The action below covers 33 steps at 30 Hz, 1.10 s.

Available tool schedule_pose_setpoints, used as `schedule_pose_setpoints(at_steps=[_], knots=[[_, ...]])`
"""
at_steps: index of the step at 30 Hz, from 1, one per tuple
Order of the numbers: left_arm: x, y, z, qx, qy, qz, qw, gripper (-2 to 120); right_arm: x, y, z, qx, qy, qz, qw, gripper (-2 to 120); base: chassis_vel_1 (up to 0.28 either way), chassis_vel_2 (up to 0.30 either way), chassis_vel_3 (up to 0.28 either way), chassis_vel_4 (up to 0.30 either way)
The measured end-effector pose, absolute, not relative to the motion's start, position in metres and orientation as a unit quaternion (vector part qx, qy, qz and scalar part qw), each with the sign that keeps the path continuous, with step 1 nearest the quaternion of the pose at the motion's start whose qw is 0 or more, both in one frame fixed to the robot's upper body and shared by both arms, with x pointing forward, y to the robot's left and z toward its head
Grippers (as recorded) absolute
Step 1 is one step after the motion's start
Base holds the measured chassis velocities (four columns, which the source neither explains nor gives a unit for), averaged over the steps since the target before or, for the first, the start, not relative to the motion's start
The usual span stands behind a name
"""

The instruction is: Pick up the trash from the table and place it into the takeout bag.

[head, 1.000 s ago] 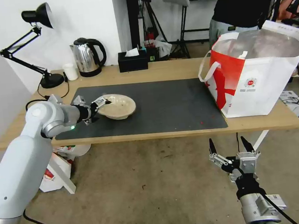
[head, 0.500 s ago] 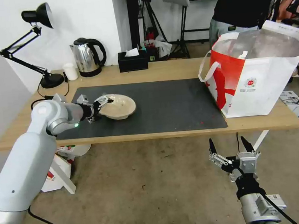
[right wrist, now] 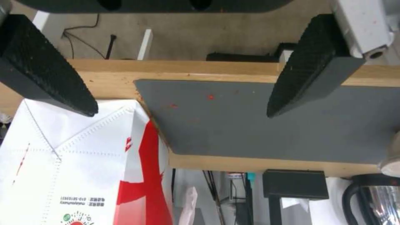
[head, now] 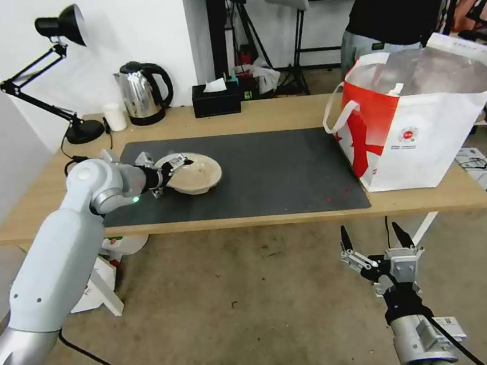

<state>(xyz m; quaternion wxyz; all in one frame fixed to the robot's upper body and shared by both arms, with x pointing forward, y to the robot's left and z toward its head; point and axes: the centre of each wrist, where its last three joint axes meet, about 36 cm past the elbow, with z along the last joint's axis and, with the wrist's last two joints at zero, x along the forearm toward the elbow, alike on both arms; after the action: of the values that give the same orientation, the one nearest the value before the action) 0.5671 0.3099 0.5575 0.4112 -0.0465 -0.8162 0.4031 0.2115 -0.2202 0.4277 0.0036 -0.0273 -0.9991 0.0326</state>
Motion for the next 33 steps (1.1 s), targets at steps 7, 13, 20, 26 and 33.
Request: schedule_pose_setpoints(at_steps=[7, 13, 20, 26, 33], knots=[[0.566, 0.313, 0.559, -0.044, -0.818, 0.402, 0.409, 79, 0.212, -0.220, 0.428, -0.027, -0.999, 0.033, 0.004, 100, 0.000, 0.000, 0.000, 0.000], [0.566, 0.315, 0.560, -0.043, -0.820, 0.401, 0.407, 58, 0.212, -0.220, 0.428, -0.027, -0.999, 0.033, 0.004, 100, 0.000, 0.000, 0.000, 0.000], [0.562, 0.317, 0.560, -0.039, -0.822, 0.400, 0.405, 30, 0.212, -0.220, 0.428, -0.027, -0.999, 0.033, 0.004, 100, 0.000, 0.000, 0.000, 0.000], [0.558, 0.315, 0.561, -0.042, -0.827, 0.395, 0.398, 9, 0.211, -0.220, 0.428, -0.027, -0.999, 0.033, 0.004, 100, 0.000, 0.000, 0.000, 0.000], [0.556, 0.317, 0.562, -0.035, -0.829, 0.396, 0.394, 0, 0.211, -0.220, 0.428, -0.027, -0.999, 0.033, 0.004, 100, 0.000, 0.000, 0.000, 0.000]])
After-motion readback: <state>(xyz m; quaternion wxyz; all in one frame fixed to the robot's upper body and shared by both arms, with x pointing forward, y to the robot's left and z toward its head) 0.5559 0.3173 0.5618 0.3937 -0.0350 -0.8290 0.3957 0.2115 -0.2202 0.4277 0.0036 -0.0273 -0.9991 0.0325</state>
